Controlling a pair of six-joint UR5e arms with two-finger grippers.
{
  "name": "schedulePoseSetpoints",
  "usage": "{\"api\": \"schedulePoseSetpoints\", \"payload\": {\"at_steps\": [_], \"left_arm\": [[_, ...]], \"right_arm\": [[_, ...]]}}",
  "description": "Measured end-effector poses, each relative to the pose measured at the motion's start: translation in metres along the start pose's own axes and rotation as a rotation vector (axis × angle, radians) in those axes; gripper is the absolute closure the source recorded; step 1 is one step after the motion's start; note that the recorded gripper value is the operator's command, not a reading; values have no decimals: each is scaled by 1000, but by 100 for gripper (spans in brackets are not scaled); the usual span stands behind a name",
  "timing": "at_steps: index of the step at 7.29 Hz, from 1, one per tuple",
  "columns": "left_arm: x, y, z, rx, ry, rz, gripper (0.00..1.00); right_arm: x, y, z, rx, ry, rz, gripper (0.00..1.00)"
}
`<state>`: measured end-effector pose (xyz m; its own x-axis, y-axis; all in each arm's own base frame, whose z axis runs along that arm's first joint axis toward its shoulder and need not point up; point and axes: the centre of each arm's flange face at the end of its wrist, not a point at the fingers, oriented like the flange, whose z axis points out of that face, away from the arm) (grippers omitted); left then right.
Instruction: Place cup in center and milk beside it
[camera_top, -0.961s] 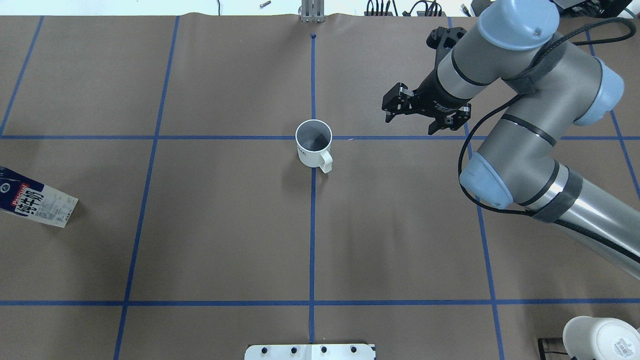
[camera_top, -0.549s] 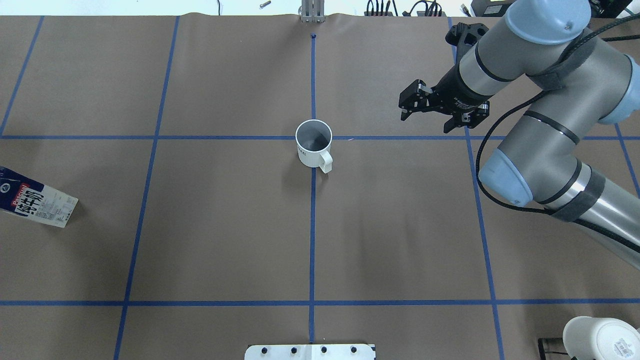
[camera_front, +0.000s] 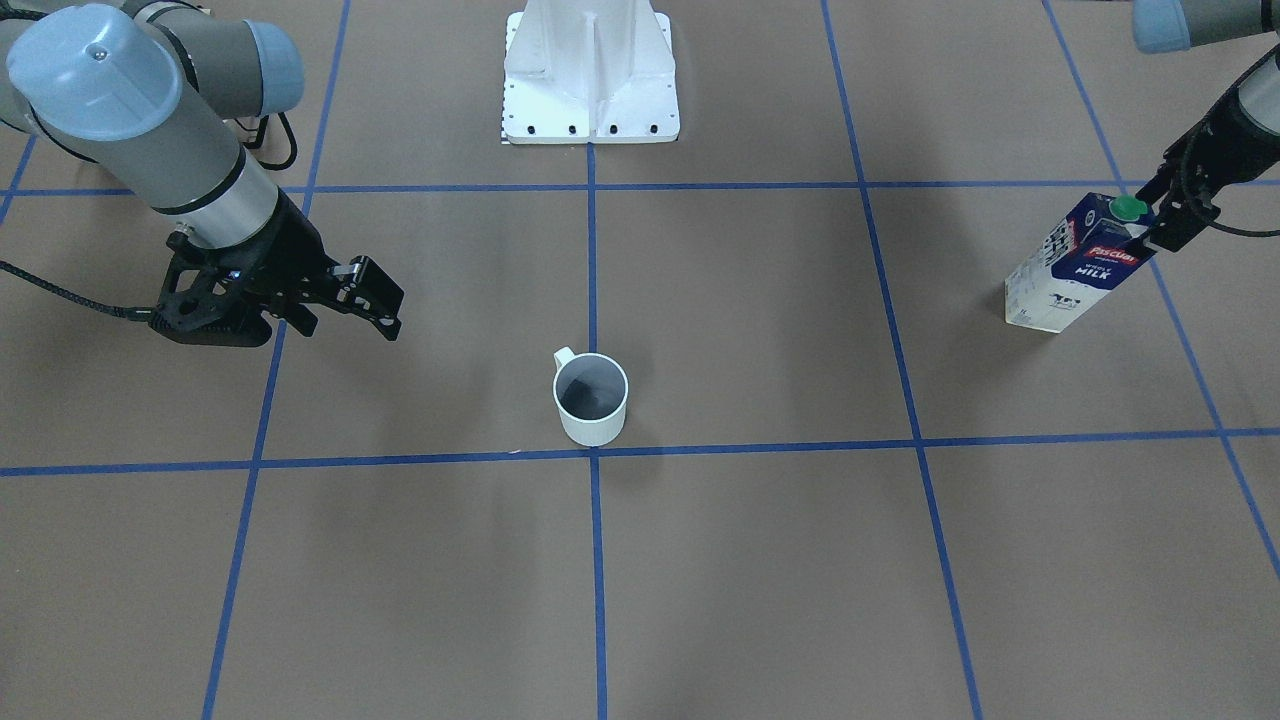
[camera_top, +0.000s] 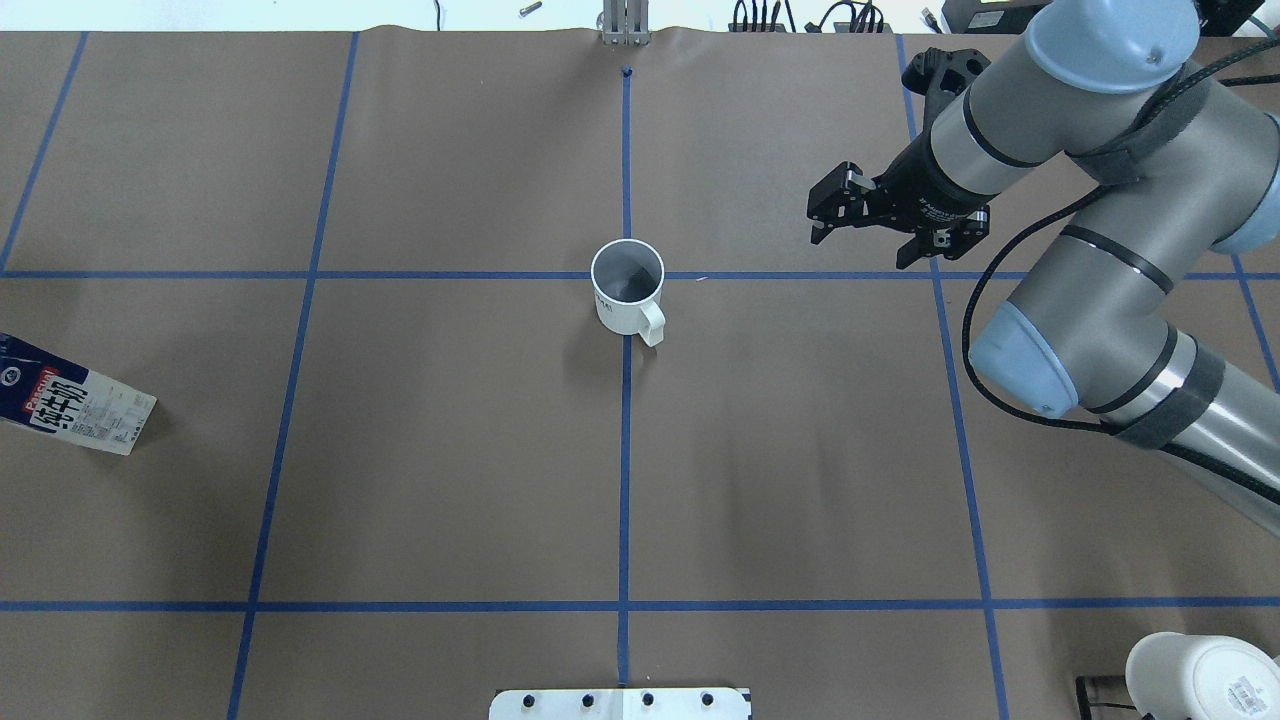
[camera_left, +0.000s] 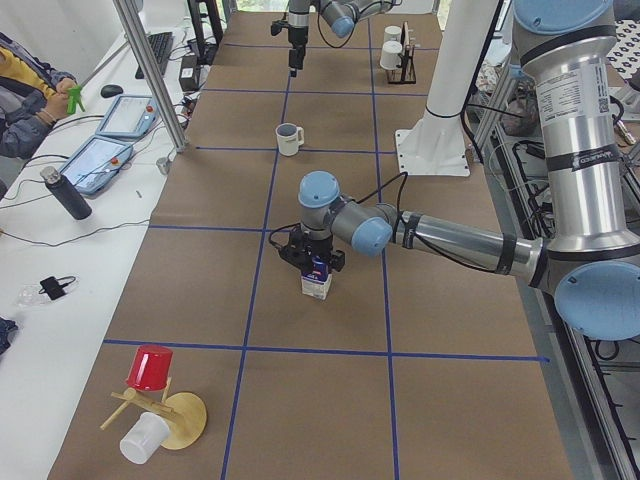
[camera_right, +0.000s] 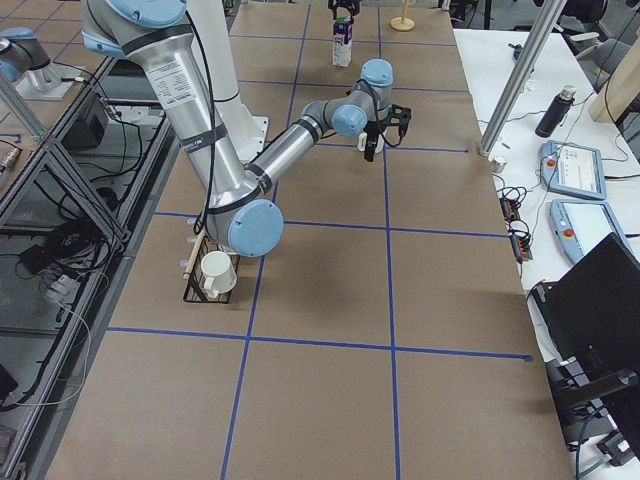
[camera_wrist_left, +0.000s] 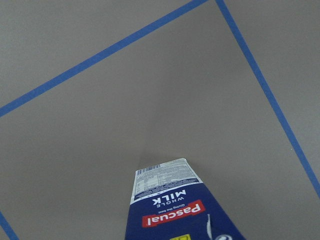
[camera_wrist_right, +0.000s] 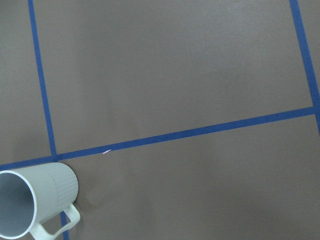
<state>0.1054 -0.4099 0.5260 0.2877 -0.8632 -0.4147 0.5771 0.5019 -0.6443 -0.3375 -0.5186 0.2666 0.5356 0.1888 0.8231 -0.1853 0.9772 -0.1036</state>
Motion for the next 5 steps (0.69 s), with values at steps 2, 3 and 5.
{"api": "schedulePoseSetpoints", "payload": {"at_steps": [2,3,5], "left_arm": [[3,7,5,-9,-8,-7,2],[4,9,6,-9,-10,-8,2],[5,10,7,-9,-11,-5,3]], "right_arm": [[2,0,1,-1,2,2,0],[4,0,1,-1,4,3,0],[5,1,2,-3,6,4,0]]}}
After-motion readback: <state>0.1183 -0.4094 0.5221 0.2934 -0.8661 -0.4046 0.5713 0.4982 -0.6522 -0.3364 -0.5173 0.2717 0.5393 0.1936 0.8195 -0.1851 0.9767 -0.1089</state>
